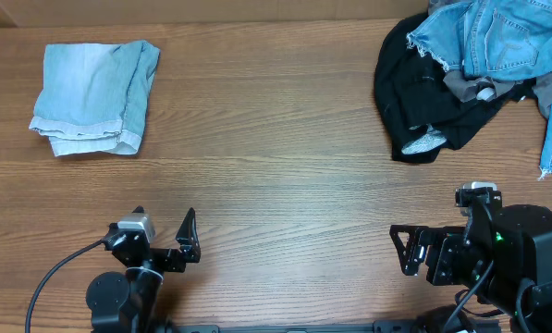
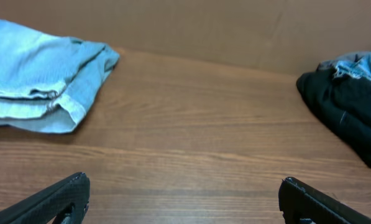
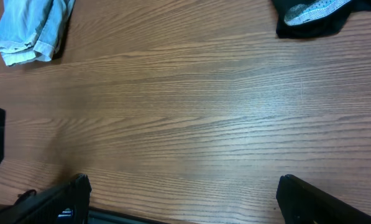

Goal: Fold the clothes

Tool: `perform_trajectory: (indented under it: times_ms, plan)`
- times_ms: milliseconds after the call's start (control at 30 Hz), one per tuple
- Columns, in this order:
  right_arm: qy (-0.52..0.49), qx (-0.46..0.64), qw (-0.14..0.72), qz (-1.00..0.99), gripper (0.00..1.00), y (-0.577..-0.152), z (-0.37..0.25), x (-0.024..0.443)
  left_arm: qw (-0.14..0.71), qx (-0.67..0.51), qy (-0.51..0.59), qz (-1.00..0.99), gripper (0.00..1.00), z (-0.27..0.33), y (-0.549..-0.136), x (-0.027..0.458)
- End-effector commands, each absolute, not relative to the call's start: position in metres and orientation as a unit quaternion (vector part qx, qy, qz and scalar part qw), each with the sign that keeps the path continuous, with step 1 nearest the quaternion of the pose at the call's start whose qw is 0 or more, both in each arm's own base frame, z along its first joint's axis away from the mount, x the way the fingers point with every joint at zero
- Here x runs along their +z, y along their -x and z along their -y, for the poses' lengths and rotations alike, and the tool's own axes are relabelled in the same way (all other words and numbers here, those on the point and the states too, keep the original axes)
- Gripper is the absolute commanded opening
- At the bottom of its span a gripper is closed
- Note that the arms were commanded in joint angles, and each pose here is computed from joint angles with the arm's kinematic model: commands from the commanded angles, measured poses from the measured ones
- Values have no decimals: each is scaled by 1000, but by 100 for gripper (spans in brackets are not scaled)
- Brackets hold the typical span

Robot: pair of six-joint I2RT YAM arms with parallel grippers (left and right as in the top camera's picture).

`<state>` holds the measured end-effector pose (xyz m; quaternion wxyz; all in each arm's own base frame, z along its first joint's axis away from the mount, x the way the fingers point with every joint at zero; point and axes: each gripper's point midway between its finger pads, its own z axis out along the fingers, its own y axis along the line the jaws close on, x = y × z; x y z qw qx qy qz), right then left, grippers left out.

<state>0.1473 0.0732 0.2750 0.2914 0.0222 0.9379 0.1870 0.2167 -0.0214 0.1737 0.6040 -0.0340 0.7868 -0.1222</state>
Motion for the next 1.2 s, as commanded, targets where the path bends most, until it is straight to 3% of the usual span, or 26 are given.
perform_trajectory:
  times_ms: [0,100,1033,1133,1167]
  plan:
    - [-24,189,292,-937,100,-147,-74,275,593,-123,26,-796,100,23,-219,153]
    - [-24,189,292,-937,100,-147,-74,275,573,-142,43,-806,100,25,-223,129]
    - [-20,190,287,-939,100,-142,-74,274,568,-167,50,-804,100,31,-222,130]
    - [-10,162,333,-929,100,-156,-65,281,568,-167,50,-804,100,31,-222,130]
    - [28,157,391,-907,100,-171,-68,291,568,-167,50,-804,100,31,-222,130]
